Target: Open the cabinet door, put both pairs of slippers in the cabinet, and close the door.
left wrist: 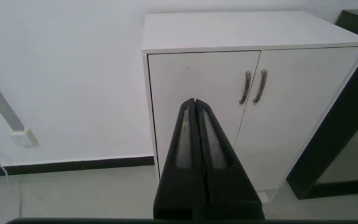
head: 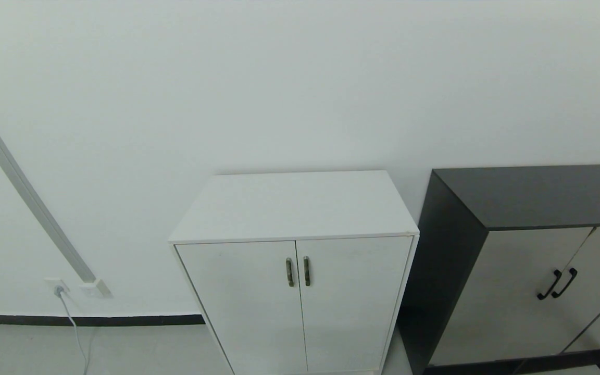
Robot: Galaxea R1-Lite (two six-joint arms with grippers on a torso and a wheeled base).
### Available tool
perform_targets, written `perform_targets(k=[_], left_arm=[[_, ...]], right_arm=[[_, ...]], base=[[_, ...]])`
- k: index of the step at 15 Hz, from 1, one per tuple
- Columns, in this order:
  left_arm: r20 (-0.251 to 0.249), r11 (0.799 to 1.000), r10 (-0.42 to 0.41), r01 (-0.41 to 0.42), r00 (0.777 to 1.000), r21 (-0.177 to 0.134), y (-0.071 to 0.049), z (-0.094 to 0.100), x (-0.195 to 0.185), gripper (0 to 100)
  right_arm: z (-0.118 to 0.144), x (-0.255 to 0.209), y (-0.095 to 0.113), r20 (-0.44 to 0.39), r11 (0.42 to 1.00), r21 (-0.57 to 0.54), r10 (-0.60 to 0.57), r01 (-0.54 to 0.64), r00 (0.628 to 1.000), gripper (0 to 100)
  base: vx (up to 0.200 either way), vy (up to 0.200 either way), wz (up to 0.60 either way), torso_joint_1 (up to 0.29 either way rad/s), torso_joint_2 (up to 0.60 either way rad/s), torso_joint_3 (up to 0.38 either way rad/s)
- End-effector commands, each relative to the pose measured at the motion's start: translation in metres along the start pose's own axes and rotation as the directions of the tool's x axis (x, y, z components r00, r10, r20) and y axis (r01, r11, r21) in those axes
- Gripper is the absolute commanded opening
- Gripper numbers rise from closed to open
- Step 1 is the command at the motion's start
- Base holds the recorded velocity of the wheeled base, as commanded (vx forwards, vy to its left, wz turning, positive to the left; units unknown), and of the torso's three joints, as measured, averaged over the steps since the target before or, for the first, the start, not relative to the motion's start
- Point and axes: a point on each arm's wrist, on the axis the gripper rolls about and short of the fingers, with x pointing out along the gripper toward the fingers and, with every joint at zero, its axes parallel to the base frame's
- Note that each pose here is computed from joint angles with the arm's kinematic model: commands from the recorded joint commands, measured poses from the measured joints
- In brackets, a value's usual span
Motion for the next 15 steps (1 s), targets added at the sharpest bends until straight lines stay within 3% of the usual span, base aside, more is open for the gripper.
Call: perform_targets(k=[1,2,6,15], left_arm=[[0.000,1.000,-0.001,0.001,1.000,0.000,0.000,0.000,0.000,0],[0.000,1.000,0.000,0.000,1.000,0.000,0.000,0.000,0.000,0],[0.000,1.000,0.002,-0.002,1.000,0.000,0.000,0.000,0.000,0],[0.000,1.000,0.000,0.000,1.000,0.000,0.000,0.000,0.000,0]], right_arm=[[-0.001,-0.001,0.000,0.014,0.998,0.019,-0.056,0.056,0.998,0],[-0.001,-0.003,-0.001,0.030,0.988,0.053,-0.149,0.147,0.988,0],[-0.004,-0.009,0.001,0.113,0.962,0.095,-0.266,0.256,0.957,0],[-0.011,-0.021,0.007,0.287,0.953,0.096,-0.303,0.288,0.909,0]], base=[[0.000,0.000,0.00,0.000,0.00,0.000],[0.000,0.000,0.00,0.000,0.00,0.000],[0.000,0.000,0.00,0.000,0.00,0.000],[0.000,0.000,0.00,0.000,0.00,0.000]])
